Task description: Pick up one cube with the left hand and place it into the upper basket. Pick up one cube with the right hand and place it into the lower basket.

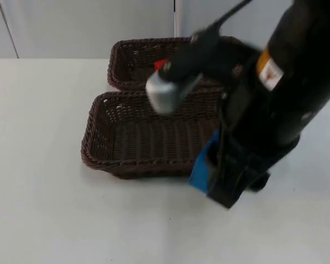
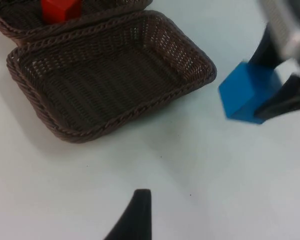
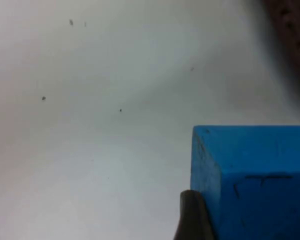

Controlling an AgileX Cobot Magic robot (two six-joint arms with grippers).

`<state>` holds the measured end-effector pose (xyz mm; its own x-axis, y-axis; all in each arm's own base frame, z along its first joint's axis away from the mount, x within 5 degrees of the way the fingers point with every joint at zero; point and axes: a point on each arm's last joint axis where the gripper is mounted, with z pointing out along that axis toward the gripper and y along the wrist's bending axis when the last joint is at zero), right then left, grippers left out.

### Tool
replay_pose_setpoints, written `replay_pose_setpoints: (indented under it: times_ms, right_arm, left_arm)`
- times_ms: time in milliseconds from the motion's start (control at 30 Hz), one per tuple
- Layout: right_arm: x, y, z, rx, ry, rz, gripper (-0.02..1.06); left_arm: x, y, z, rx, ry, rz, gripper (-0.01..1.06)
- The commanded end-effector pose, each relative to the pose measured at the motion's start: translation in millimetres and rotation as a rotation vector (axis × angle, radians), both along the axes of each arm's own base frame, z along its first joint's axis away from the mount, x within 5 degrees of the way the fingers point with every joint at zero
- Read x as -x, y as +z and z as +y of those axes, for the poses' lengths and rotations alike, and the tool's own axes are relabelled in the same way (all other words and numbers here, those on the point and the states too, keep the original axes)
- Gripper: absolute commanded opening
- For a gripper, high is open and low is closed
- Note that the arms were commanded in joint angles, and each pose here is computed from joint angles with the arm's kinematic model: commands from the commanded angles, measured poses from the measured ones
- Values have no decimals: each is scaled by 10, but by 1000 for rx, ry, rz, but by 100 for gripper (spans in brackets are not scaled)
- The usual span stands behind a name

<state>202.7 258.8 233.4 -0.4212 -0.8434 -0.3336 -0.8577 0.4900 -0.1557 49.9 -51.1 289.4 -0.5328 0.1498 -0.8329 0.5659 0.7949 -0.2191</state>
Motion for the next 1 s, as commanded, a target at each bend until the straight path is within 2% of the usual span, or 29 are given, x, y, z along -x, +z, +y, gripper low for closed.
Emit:
replay_pose_setpoints:
  times_ms: [0,200,967]
  right_arm:
    - [68,250,-66,-56,-9,-37,0]
    - [121,447,-139,-109,-15,-72,0]
    - [114,443,-129,-114,-12,-77,0]
  left_arm:
    - [4,-11,5,-8,-3,-10,92]
    - [4,-11,5,-8,-3,-10,92]
    - [4,-11,3,-6,-4,-10,92]
